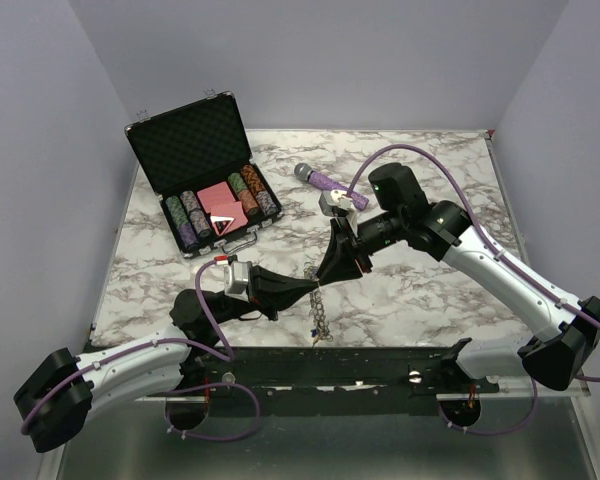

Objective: Put the keys on the keyring

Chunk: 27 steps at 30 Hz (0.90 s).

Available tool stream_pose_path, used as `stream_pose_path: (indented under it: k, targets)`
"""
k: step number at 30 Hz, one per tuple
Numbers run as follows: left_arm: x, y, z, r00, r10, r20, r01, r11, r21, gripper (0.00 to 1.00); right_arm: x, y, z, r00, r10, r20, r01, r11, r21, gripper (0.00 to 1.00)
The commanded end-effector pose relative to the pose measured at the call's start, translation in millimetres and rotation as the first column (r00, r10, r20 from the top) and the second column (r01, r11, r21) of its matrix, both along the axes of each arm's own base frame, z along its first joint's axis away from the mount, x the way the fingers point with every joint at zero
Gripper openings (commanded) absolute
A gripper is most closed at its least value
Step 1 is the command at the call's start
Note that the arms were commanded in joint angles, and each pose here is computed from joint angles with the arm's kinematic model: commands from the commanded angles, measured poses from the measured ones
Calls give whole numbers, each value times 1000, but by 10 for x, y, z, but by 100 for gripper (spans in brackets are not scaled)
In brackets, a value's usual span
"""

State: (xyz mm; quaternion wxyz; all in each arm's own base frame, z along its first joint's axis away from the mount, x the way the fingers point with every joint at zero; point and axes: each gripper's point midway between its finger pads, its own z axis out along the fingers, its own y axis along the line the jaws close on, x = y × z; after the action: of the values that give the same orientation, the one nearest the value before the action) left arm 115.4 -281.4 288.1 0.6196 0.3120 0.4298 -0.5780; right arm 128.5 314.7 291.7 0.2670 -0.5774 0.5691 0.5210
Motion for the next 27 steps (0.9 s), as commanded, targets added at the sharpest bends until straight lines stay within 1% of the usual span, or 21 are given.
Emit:
stream_pose_path:
  k: [1,5,15,19,27]
  targets:
    - [2,59,149,999,24,26,-22,998,-63,0,-53,0,20,1000,23,-4,-23,1000,5,28]
    - [19,61,144,999,32,21,-30,997,-65,0,-63,-1,15,1000,28,-11,-28,1000,5,26]
    - [42,63,135,999,42,13,-41,997,-65,0,-73,-3,-11,999,35,-12,-35,999,1,26]
    - [50,57,126,999,42,9,-42,997,-63,0,-72,6,-1,999,40,-13,-40,999,5,23]
    - [56,59,126,999,45,6,-44,997,-66,0,-94,13,-9,998,59,-9,-59,998,8,11]
